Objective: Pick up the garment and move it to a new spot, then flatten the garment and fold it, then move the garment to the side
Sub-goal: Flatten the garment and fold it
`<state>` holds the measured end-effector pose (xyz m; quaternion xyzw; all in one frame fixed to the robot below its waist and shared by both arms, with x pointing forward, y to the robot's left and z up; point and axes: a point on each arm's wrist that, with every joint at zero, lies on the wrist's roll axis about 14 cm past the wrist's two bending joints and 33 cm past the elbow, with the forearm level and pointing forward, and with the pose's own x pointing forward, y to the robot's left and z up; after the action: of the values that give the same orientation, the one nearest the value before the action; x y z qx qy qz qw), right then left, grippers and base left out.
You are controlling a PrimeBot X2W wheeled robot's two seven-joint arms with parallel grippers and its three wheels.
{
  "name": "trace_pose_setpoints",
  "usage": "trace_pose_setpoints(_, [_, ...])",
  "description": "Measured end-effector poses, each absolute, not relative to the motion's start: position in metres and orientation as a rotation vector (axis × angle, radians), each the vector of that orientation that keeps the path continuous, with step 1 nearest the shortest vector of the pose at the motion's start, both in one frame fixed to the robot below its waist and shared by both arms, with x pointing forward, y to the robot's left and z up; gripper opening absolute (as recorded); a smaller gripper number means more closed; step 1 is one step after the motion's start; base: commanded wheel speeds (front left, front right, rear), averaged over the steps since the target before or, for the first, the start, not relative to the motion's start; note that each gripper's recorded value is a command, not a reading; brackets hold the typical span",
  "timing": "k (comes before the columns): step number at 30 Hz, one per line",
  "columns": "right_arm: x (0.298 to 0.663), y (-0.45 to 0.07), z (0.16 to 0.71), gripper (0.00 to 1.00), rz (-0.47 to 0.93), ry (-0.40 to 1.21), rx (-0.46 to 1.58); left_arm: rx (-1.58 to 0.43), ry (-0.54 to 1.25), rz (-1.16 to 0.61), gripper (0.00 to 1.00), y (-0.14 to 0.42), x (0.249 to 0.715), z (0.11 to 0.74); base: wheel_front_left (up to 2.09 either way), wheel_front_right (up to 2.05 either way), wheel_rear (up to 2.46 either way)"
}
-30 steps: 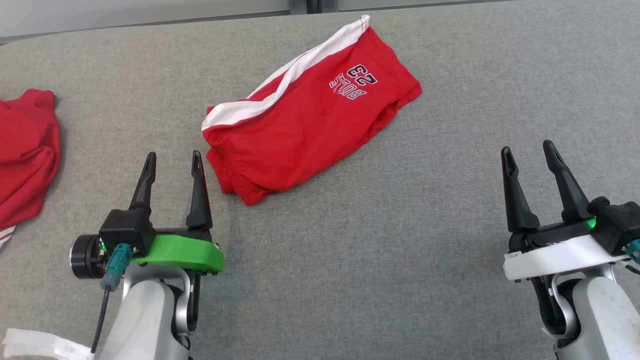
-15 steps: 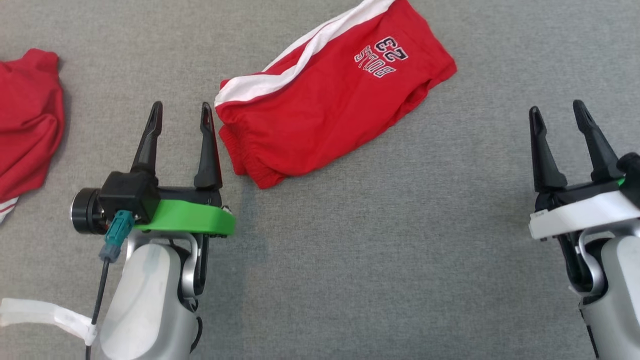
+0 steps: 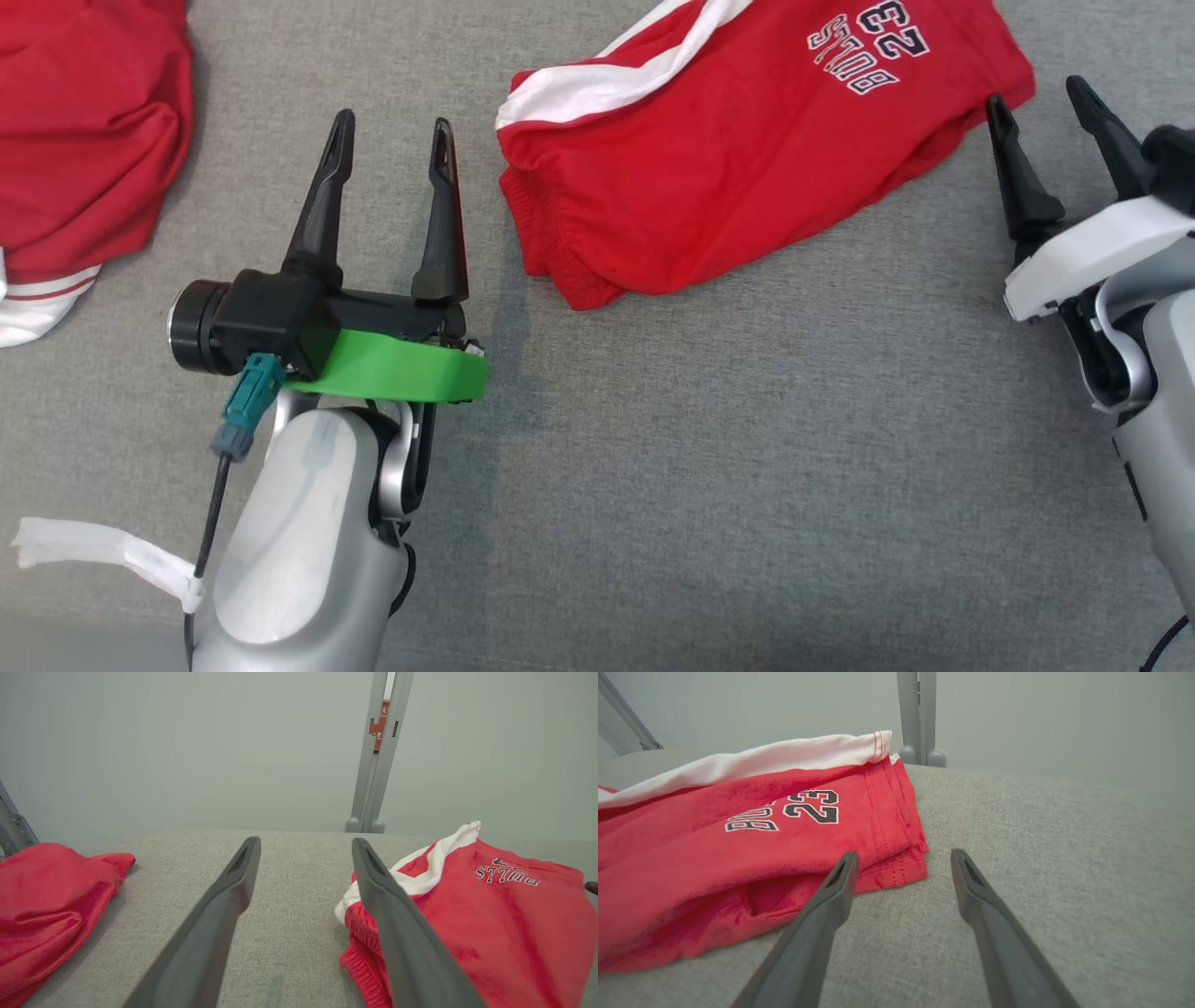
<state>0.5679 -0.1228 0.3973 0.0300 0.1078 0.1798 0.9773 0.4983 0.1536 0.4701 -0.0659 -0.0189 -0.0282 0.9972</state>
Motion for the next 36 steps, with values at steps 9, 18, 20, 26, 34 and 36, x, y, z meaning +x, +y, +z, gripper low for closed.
trace_pose_setpoints(9, [0.593, -0.103, 0.366, 0.44, 0.406, 0.410, 0.047, -0.121, -0.031, -0.023, 1.00, 0.163, 0.494, 0.469, 0.00, 0.00, 0.00])
trace_pose_setpoints(18, [0.582, -0.104, 0.374, 0.00, 0.404, 0.428, 0.093, -0.126, -0.048, -0.024, 1.00, 0.161, 0.493, 0.476, 0.00, 0.00, 0.00])
trace_pose_setpoints(20, [0.572, -0.107, 0.378, 0.00, 0.391, 0.401, 0.125, -0.120, -0.051, -0.025, 1.00, 0.160, 0.491, 0.478, 0.00, 0.00, 0.00])
trace_pose_setpoints(26, [0.529, -0.118, 0.383, 0.00, 0.330, 0.344, 0.219, -0.118, -0.047, -0.031, 1.00, 0.157, 0.484, 0.478, 0.00, 0.00, 0.00])
trace_pose_setpoints(34, [0.475, -0.152, 0.398, 0.00, 0.193, 0.296, 0.302, -0.128, -0.054, -0.058, 1.00, 0.148, 0.473, 0.485, 0.00, 0.00, 0.00])
trace_pose_setpoints(36, [0.461, -0.158, 0.399, 0.00, 0.163, 0.297, 0.313, -0.128, -0.056, -0.070, 1.00, 0.145, 0.470, 0.487, 0.00, 0.00, 0.00])
